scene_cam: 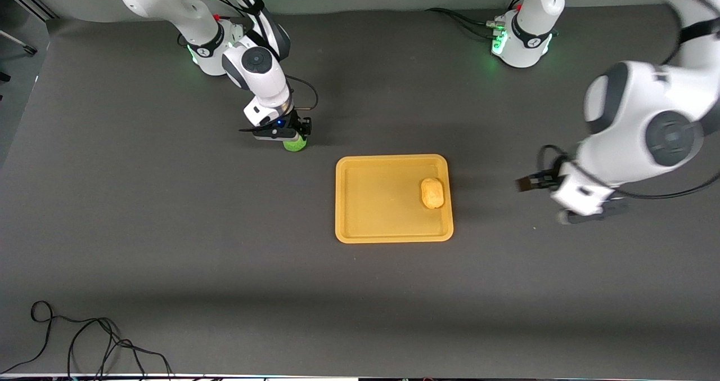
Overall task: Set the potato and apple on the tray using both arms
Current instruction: 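Grasp the green apple with the right gripper while the left gripper withdraws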
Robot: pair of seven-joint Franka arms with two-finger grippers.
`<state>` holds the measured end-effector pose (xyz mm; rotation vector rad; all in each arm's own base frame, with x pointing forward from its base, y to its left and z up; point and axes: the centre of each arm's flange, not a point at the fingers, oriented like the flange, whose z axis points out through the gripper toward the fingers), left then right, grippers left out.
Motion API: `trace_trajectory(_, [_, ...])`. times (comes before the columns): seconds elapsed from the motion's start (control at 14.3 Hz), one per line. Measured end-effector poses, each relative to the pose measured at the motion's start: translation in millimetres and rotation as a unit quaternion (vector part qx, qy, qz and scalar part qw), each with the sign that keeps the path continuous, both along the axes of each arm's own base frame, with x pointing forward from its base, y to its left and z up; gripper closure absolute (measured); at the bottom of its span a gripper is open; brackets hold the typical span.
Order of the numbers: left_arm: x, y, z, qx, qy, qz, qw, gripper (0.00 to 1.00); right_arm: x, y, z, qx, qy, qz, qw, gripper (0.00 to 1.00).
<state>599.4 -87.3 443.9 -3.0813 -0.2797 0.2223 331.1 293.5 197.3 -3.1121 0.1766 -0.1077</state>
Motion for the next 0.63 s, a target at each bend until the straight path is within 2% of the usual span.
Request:
trace_trajectory(0.14, [-3,42,9,0.001,-0.001,-0.043,0.999,0.0,10,8,17,0.004,-0.005,-0.001,1.0,0.35])
trace_trajectory(0.28, [-11,86,28,-0.007,-0.008,-0.077,0.997,0.0,24,19,53,-0.004,0.003,-0.004,1.0,0.35])
trace_trajectory(0.42, [-30,117,57,-0.01,-0.027,-0.098,0.995,0.0,42,27,110,-0.01,0.01,-0.012,1.0,0.35])
trace_trajectory(0.63, [-61,117,99,-0.005,-0.056,-0.098,0.994,0.0,74,36,216,-0.022,0.022,-0.03,0.999,0.35])
